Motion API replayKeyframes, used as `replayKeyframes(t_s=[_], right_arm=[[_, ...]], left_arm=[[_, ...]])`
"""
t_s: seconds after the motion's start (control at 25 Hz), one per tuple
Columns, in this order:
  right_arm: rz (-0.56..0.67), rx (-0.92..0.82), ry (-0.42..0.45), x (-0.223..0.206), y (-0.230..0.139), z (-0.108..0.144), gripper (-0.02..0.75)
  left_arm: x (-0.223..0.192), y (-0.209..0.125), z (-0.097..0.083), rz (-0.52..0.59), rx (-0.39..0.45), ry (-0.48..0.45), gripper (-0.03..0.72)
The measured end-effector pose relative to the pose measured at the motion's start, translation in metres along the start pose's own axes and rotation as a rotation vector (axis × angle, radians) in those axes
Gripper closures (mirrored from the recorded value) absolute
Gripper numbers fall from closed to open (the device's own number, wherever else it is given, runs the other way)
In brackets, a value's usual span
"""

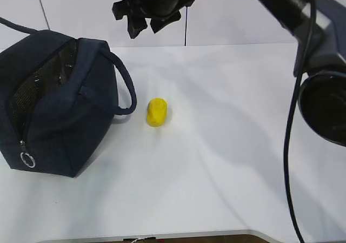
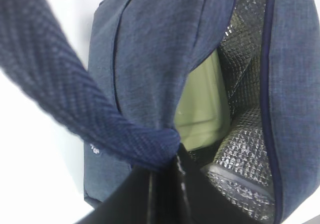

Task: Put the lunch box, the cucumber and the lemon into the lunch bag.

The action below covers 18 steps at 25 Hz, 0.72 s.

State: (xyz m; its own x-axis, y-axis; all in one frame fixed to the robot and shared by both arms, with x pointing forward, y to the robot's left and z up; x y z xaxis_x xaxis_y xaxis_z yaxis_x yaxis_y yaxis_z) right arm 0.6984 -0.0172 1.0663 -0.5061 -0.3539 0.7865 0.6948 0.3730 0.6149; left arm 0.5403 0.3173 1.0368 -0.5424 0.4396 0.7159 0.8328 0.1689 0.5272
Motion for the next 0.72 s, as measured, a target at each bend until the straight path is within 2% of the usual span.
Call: replayKeyframes(t_s=[0.44, 0.72], right_arm=[[0.15, -0.021, -0.018, 0.003, -0.026, -0.002, 0.293], [0.226, -0.18, -0.039, -0.007, -0.043, -0.003, 0.293]], left_arm=[[0.0, 0.0, 0.0, 0.002, -0.002, 0.002, 0.694], [0.0, 0.0, 0.0, 0.002, -0.003, 0.003, 0.694]])
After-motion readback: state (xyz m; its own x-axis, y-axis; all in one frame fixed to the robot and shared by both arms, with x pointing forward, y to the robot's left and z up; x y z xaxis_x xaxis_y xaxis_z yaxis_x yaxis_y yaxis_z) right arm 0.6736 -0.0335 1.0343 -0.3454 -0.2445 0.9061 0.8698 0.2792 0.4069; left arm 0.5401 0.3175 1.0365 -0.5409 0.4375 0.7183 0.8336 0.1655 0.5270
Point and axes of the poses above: a point on each arm's last joint axis where the gripper is mounted, x pointing back along that axis away from the gripper, z along the wrist's bending axis when the last joint is at zero, y = z × x, the point moved 2 cm from there along -x, pointing out along that axis toward the gripper, and after that the axes turned 3 degrees about -x, right-handed, at the moved point
